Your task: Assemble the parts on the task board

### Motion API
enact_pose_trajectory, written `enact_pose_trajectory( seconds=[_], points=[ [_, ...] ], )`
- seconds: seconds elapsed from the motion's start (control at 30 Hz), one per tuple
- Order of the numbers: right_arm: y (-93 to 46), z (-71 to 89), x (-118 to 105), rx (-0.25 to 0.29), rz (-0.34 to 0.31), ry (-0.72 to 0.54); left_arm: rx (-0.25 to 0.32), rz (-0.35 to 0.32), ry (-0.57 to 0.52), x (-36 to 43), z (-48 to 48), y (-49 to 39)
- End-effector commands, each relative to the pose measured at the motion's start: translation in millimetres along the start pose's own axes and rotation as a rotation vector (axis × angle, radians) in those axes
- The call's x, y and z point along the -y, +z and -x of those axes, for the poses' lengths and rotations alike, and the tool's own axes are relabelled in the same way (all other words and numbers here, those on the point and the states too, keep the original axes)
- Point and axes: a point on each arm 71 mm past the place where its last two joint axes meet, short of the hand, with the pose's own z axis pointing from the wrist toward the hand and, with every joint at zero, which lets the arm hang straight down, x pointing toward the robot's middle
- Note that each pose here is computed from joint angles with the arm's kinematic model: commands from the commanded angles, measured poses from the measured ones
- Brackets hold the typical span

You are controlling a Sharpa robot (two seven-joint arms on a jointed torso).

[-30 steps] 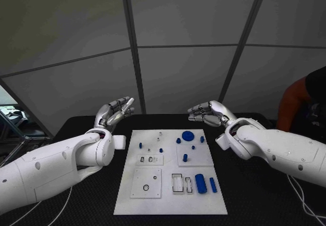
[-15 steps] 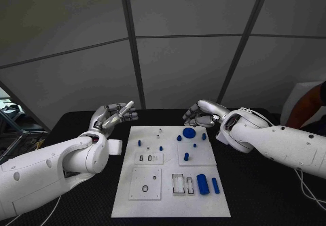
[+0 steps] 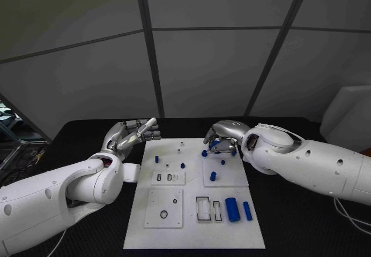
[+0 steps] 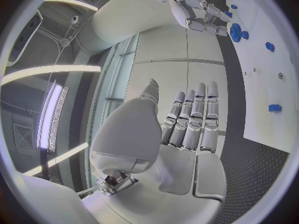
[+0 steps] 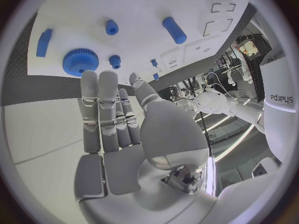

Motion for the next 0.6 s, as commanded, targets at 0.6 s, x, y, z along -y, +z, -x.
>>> enact_pose_trajectory(
  seconds=[0.6],
  points=[
    [13.5,-5.6,-6.1,-0.064,-0.015,-0.093,-0.052,-0.004,-0.014,4.4,-8.5,-1.5]
  ],
)
